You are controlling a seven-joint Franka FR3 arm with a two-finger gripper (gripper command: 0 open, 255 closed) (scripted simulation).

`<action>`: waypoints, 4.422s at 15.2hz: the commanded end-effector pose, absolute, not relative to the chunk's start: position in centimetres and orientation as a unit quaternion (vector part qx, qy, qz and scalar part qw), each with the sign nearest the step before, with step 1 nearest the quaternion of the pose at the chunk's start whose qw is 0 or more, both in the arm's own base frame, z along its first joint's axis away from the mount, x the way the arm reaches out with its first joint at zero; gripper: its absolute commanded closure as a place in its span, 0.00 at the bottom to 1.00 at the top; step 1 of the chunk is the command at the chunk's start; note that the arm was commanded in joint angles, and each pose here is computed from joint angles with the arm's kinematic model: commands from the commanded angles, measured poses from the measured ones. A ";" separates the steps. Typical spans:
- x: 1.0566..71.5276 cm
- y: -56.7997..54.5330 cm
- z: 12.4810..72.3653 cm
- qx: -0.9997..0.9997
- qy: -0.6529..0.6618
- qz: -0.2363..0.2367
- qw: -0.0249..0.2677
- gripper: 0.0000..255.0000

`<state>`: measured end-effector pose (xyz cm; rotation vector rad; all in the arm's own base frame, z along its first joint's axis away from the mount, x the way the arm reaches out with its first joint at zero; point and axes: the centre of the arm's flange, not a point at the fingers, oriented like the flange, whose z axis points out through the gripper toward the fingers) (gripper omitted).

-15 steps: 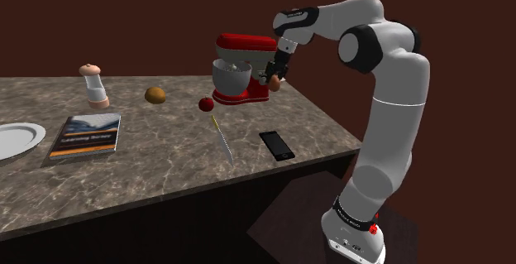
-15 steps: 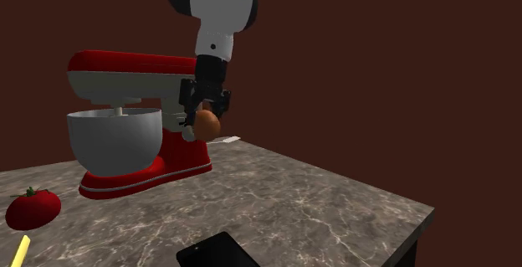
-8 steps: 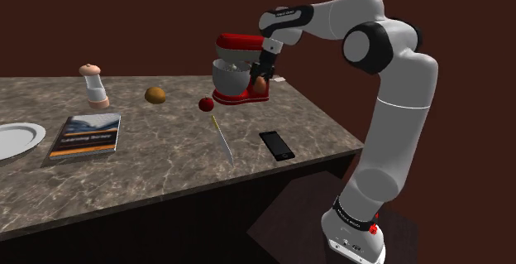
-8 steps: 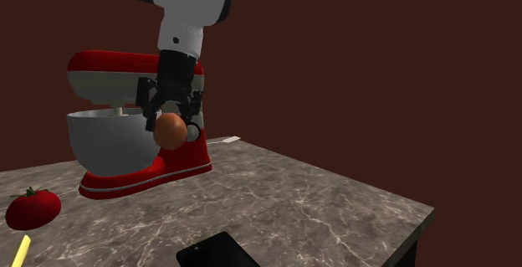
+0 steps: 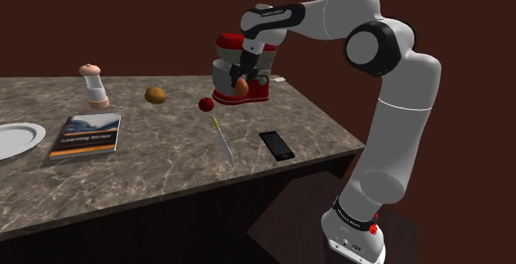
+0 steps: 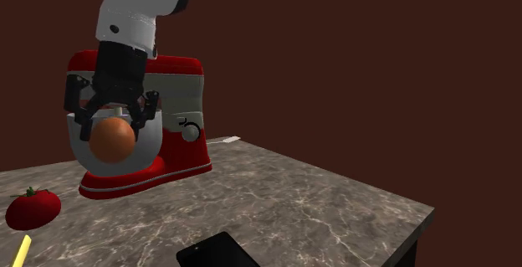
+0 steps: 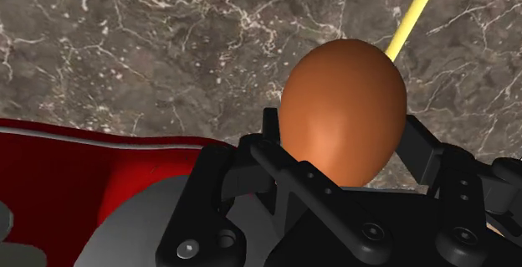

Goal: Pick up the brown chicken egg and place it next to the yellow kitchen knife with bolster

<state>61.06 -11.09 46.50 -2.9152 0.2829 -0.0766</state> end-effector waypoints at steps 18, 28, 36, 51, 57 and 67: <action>68.3 13.0 46.5 -0.989 0.097 -0.026 0.106 1.00; 69.9 18.5 43.3 -0.989 0.097 -0.026 0.106 1.00; 69.9 18.5 39.1 -0.989 0.097 -0.026 0.106 1.00; 69.9 18.5 33.8 -0.989 0.097 -0.026 0.106 1.00; 69.9 18.5 33.8 -0.989 0.097 -0.026 0.106 0.00; 69.6 17.5 38.6 -0.989 0.097 -0.026 0.106 0.00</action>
